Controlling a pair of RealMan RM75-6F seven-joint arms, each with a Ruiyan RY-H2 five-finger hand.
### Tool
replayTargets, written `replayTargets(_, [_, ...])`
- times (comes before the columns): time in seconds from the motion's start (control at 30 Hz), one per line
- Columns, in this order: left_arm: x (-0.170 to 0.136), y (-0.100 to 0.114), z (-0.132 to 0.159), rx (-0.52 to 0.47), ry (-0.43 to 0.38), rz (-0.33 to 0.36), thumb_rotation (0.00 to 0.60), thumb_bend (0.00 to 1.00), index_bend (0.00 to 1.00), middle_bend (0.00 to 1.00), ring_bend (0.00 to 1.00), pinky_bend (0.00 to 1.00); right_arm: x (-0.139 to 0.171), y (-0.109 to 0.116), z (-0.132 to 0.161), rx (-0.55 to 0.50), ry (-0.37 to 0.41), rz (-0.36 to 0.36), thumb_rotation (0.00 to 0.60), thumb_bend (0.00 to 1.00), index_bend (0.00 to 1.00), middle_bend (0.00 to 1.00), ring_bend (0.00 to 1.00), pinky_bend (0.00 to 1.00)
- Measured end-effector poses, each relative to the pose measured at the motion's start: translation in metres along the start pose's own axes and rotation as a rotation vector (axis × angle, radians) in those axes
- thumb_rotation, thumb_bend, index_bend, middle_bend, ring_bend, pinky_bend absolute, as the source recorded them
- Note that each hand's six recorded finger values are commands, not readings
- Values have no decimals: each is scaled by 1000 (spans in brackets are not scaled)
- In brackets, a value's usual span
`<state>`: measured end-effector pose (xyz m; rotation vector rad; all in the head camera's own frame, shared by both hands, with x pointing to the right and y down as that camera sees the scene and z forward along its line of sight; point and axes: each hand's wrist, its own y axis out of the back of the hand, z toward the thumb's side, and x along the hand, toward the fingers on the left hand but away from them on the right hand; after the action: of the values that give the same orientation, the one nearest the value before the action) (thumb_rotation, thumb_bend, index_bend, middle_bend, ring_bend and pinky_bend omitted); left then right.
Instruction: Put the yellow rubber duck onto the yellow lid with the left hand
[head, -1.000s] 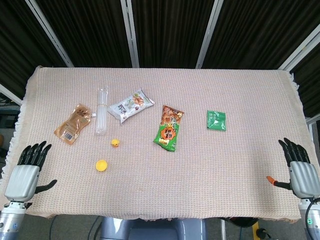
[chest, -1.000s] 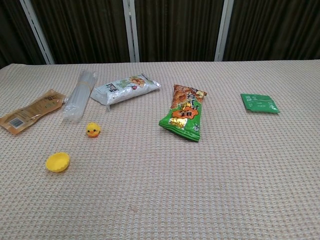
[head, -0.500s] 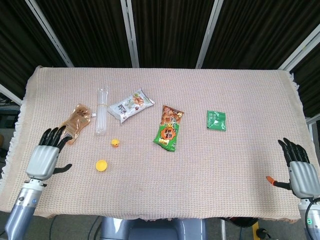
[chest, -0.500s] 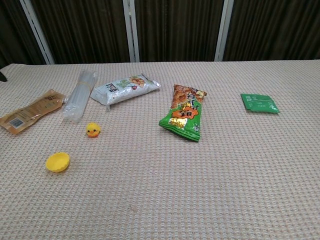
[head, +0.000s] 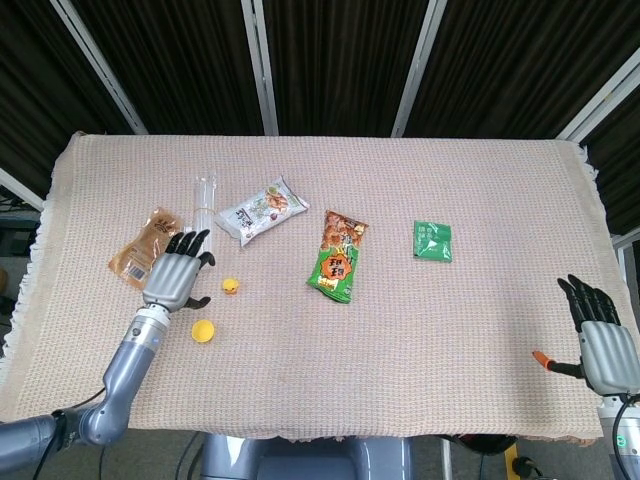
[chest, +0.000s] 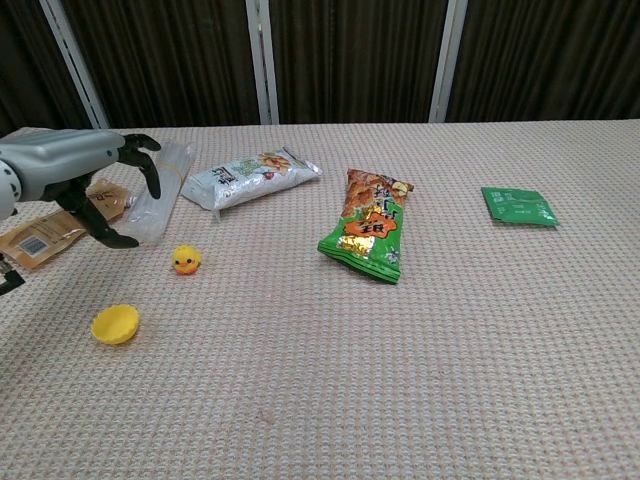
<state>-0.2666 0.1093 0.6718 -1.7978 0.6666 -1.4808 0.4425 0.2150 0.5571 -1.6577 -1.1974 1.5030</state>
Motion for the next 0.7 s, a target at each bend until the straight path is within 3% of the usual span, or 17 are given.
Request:
replayTargets(0.23, [16,-12,13,60,13,-48,600,218,384,0,0,0,0,1,0,-10,-2,-2,600,16,0,0,0,0])
replayTargets(0.7, [36,-36,23,120,36,-99,600,219,363,0,0,0,-1,2,-1,-23,-7,-4,600,16,0,0,0,0])
